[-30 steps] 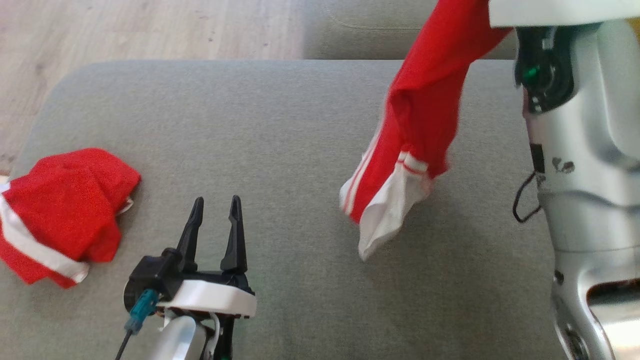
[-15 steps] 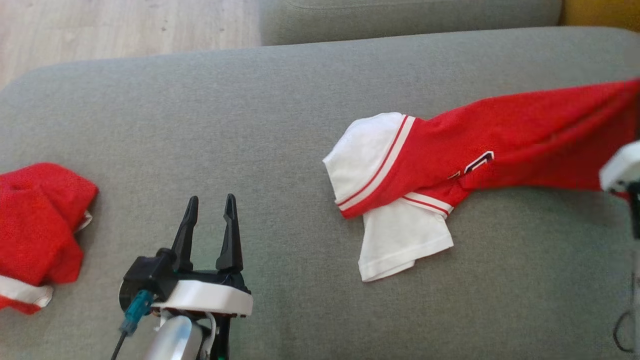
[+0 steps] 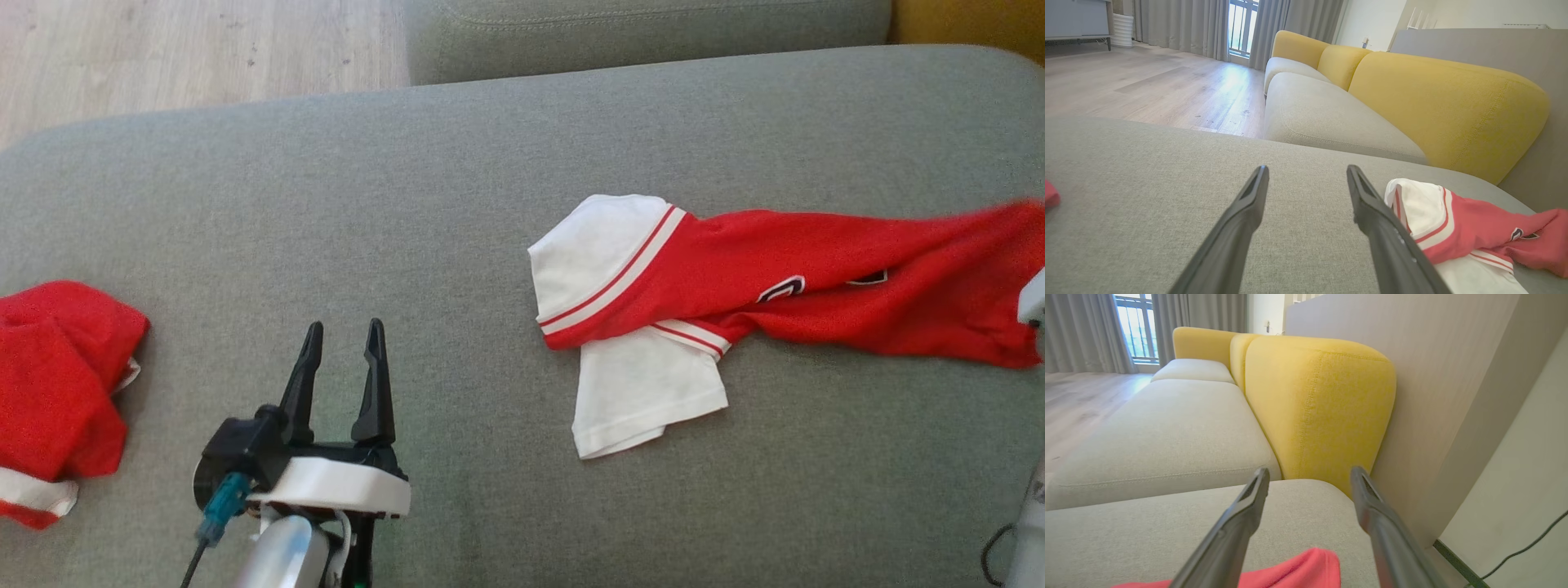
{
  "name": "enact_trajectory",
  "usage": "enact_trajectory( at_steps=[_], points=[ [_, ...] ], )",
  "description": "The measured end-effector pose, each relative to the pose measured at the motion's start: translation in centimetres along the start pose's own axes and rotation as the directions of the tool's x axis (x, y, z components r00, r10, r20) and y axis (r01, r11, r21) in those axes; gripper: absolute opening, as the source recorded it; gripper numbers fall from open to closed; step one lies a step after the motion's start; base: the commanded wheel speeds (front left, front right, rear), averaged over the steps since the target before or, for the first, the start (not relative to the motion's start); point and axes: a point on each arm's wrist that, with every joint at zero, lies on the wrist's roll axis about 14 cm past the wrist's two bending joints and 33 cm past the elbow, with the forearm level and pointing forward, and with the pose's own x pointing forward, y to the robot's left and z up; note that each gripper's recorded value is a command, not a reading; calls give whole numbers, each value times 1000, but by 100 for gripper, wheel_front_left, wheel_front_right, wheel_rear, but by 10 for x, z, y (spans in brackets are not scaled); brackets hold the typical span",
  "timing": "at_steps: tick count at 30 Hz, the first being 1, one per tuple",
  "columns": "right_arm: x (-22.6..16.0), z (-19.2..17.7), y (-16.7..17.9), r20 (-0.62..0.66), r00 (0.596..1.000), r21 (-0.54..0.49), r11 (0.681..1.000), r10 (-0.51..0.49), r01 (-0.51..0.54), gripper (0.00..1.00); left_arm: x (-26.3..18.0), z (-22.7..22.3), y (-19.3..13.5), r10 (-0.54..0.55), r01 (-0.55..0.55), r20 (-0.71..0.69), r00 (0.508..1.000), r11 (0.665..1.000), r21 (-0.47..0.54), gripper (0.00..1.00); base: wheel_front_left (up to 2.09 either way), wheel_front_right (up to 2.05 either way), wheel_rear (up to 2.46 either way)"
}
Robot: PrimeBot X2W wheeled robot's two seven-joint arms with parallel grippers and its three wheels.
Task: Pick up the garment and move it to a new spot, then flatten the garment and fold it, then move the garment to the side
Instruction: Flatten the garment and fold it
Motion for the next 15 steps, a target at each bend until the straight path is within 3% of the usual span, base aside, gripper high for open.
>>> enact_trajectory(
  at_steps=[3,8,11,15],
  points=[
    [-7,10,4,25,1000,12,1000,15,-16,100,0,2,-1,-4,4,6,1000,1000,1,100,0,0,0],
    [-20,41,38,172,977,63,988,127,-139,100,1,6,-2,-7,7,18,1000,1000,2,100,0,0,0],
    [-33,55,65,274,939,122,961,207,-248,100,1,13,-1,-5,5,40,999,1000,4,100,0,0,0],
    [-54,38,97,306,905,222,903,295,-369,100,-1,21,2,-2,2,65,998,1000,3,100,0,0,0]
  ],
)
